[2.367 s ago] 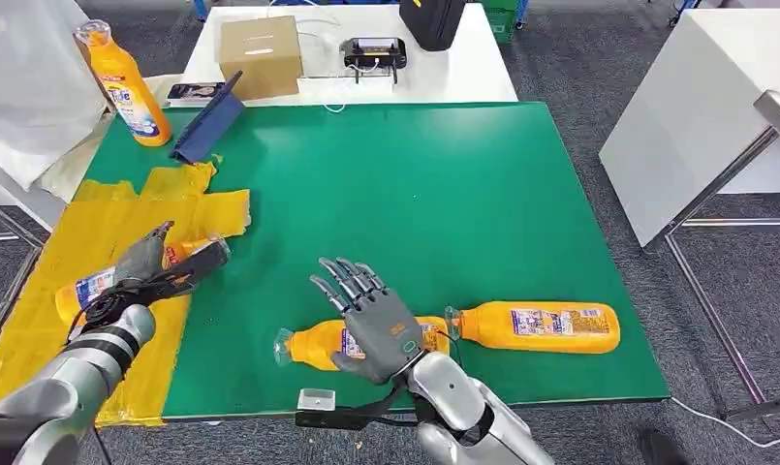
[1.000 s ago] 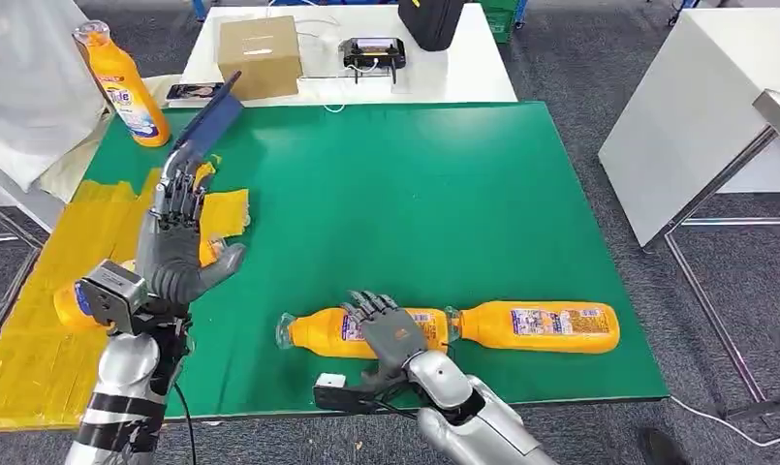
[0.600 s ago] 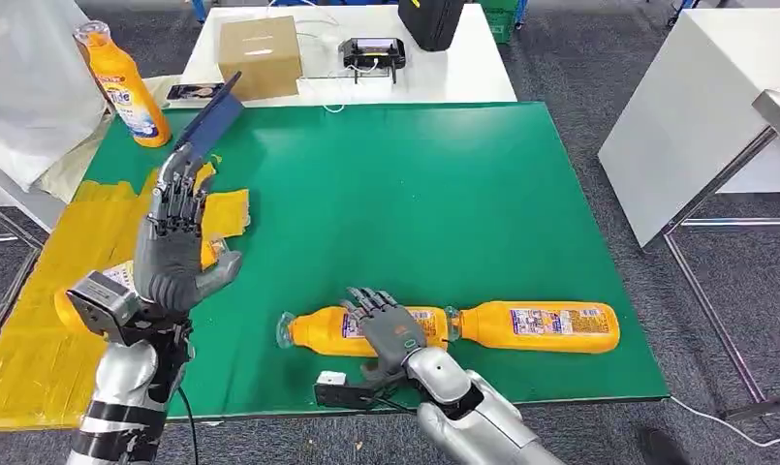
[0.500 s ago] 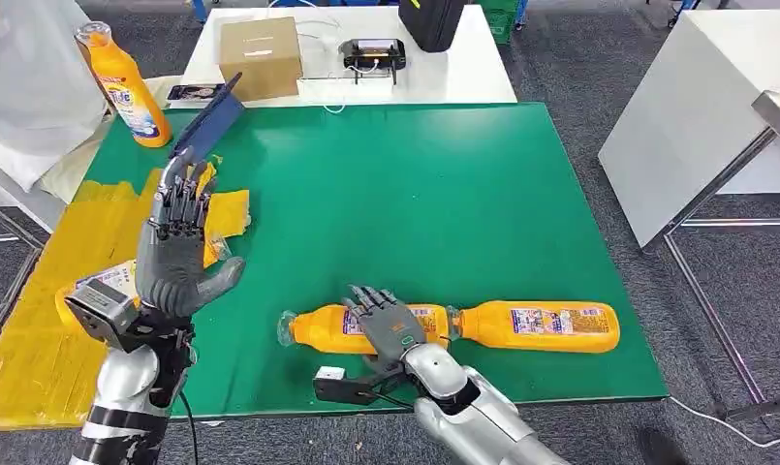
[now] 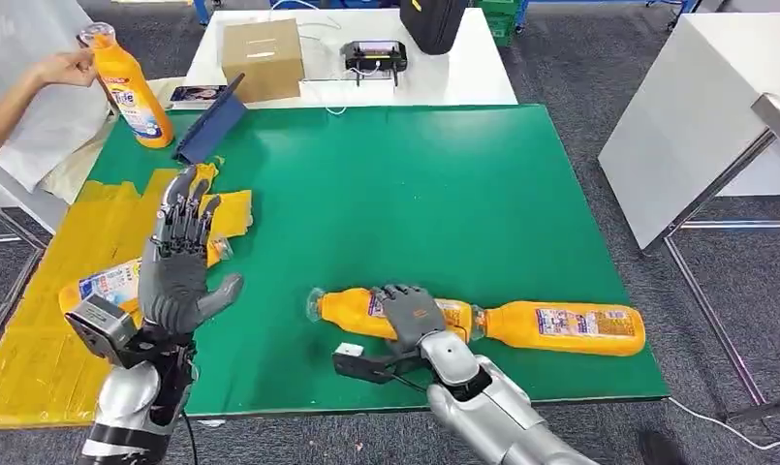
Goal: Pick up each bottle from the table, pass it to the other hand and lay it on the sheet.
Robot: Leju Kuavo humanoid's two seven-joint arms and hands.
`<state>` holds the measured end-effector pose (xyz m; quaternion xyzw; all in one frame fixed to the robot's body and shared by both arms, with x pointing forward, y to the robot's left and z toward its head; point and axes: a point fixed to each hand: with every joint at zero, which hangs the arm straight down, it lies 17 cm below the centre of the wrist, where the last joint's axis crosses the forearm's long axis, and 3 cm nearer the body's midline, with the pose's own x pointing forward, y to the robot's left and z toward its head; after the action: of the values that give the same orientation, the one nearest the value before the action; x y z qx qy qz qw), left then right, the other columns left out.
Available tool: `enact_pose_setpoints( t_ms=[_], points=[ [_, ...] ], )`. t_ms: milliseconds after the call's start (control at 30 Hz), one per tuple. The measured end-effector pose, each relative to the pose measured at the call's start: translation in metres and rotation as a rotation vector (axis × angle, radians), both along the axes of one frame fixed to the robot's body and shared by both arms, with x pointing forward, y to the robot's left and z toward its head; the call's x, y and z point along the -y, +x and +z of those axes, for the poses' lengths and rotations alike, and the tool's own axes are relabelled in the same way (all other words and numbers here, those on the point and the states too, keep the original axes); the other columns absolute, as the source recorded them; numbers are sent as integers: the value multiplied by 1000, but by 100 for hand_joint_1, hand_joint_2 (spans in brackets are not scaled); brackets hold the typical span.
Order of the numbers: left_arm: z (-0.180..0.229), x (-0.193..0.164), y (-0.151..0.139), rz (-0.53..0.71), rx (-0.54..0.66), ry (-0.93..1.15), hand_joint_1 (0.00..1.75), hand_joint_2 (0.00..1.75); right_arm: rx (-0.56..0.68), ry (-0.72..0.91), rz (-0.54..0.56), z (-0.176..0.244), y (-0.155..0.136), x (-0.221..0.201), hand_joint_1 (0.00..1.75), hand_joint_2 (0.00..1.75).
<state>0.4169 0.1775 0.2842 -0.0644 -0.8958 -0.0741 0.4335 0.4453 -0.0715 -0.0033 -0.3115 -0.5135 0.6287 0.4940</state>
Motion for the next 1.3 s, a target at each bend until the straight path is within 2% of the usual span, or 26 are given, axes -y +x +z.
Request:
enact_pose_setpoints(
  t_ms=[333,467,567,700,800,933,1133,1300],
  points=[
    [0,-2,-1,3,1,-1,0,175,13,18,-41,7,9,17,175,175],
    [0,-1,-2,-4,0,1,0,175,28,162,-57,19,10,14,175,175],
    [-4,3,-2,-13,-16,17,0,175,152,345,-92,59,17,17,175,175],
    [-17,22,-5,-65,-65,54,0,175,493,617,-139,163,22,46,175,175],
    [-31,40,-7,-113,-103,82,0,175,686,761,-156,217,7,74,175,175],
    [-57,69,-12,-198,-169,123,0,175,912,903,-86,280,-28,89,175,175],
    [-76,95,-19,-283,-219,146,0,175,1016,1001,-112,309,-47,105,175,175],
    [-82,107,-21,-332,-243,142,0,175,997,1085,-127,312,-50,103,175,175]
  ],
)
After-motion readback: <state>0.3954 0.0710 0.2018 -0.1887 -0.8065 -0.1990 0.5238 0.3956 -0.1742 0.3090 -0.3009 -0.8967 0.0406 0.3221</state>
